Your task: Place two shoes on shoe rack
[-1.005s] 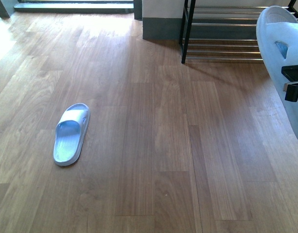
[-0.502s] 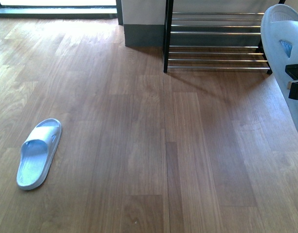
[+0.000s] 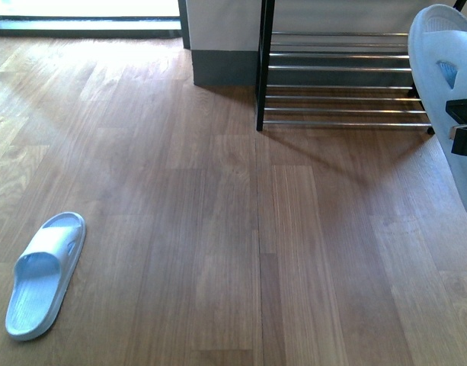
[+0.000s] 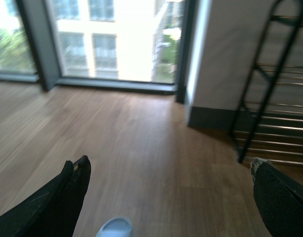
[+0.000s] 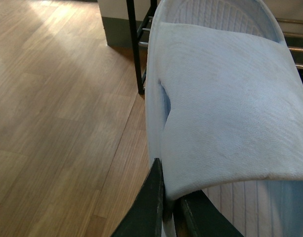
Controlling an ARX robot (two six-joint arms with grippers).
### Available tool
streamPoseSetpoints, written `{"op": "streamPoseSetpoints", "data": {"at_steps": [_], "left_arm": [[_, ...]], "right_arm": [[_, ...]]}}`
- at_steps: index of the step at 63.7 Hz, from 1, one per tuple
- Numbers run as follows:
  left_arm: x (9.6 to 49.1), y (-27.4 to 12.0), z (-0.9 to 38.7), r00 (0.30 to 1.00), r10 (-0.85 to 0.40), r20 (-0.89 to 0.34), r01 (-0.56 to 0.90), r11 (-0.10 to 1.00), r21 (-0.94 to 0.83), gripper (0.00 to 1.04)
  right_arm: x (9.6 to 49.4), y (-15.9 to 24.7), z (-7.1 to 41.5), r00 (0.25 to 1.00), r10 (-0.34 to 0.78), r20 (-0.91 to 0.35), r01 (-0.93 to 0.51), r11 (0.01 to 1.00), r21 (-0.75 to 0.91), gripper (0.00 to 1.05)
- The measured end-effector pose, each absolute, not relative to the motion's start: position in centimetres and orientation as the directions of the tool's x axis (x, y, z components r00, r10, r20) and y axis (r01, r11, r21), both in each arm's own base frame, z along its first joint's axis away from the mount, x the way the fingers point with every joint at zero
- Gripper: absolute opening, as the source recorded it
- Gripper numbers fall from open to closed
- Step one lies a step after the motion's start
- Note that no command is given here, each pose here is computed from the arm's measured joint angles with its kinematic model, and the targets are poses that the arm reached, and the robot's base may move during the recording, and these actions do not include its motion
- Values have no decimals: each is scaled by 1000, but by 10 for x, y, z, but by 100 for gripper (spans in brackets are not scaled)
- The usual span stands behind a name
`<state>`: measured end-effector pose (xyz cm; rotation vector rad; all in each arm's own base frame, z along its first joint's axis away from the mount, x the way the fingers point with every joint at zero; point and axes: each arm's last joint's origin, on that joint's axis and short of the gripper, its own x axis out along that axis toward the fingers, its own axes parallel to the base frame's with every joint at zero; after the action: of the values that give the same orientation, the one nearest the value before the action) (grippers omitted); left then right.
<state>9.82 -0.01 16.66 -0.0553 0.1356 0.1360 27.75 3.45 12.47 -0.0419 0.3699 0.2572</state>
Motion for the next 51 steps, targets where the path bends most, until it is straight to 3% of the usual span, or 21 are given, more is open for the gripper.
{"op": "streamPoseSetpoints", "data": {"at_steps": [2,5,9,19,25,35,51], "left_arm": [[100,-1,167,938,225,-263,-247,967,-55,95],[112,2,168,809,428,-403,-465,885,6,95],[138,4,165,759,469,-450,-532,847,-15,95],[206,-4,145,759,368,-537,-464,885,-50,95],[241,-10,117,714,325,-620,-431,902,-24,95],[285,-13,46,550,311,-775,-407,910,77,95],[325,8,-80,284,333,-899,-307,920,244,95]], "right_arm": [[277,34,125,900,241,-363,-256,967,6,2],[277,34,125,900,240,-363,-255,967,6,2],[277,35,125,899,245,-363,-260,965,8,2],[277,35,125,900,242,-363,-257,966,7,2],[277,35,125,900,242,-363,-257,966,7,2],[277,35,125,900,242,-362,-257,966,7,2],[277,35,125,900,241,-362,-256,967,7,2]]}}
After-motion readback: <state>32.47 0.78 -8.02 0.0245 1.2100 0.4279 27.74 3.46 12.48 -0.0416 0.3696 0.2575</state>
